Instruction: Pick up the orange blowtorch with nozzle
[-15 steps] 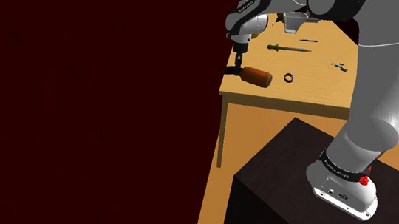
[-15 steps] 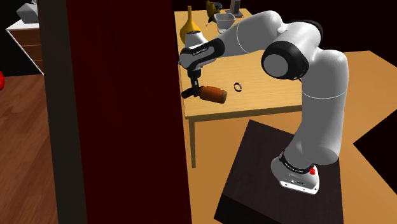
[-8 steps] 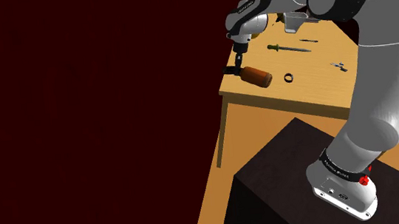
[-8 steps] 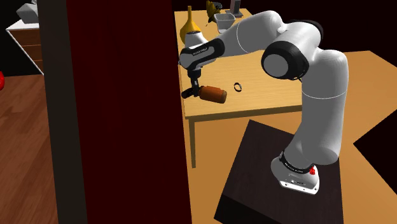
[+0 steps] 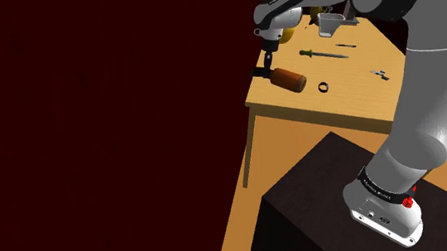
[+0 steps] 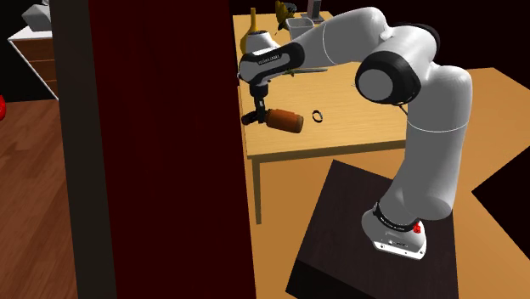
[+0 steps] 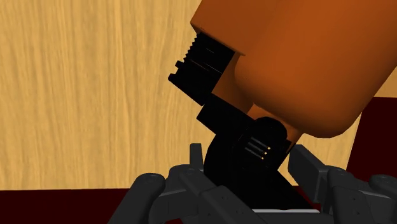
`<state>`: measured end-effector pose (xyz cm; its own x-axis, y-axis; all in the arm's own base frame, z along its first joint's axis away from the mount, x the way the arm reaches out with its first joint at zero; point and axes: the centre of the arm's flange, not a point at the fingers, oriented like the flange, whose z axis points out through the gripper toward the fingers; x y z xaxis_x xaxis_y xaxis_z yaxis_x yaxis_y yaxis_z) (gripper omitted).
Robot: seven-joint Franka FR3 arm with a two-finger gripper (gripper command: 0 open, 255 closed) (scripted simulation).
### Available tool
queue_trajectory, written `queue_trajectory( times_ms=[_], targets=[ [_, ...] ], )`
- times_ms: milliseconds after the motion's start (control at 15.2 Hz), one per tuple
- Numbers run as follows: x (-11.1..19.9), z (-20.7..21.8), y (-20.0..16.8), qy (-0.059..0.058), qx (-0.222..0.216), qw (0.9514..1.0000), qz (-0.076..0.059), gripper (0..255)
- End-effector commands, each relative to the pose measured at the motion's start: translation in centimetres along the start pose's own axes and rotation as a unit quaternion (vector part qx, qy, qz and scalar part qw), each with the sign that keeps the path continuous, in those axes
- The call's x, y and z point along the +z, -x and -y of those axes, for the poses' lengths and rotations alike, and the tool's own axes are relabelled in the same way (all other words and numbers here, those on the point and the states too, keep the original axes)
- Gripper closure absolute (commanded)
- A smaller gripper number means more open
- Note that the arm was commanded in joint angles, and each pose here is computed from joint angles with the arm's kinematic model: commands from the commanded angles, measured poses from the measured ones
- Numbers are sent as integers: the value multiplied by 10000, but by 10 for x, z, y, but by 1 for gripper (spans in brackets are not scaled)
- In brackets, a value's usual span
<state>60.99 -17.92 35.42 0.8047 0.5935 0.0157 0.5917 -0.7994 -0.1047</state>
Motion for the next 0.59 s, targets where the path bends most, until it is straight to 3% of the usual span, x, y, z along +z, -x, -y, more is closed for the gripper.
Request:
queue_trajectory(
  times_ms=[0,528],
  targets=[
    [-11,0,1,3,-1,10000,-3,255],
    [-44,3,0,3,-1,10000,-3,255]
  ],
)
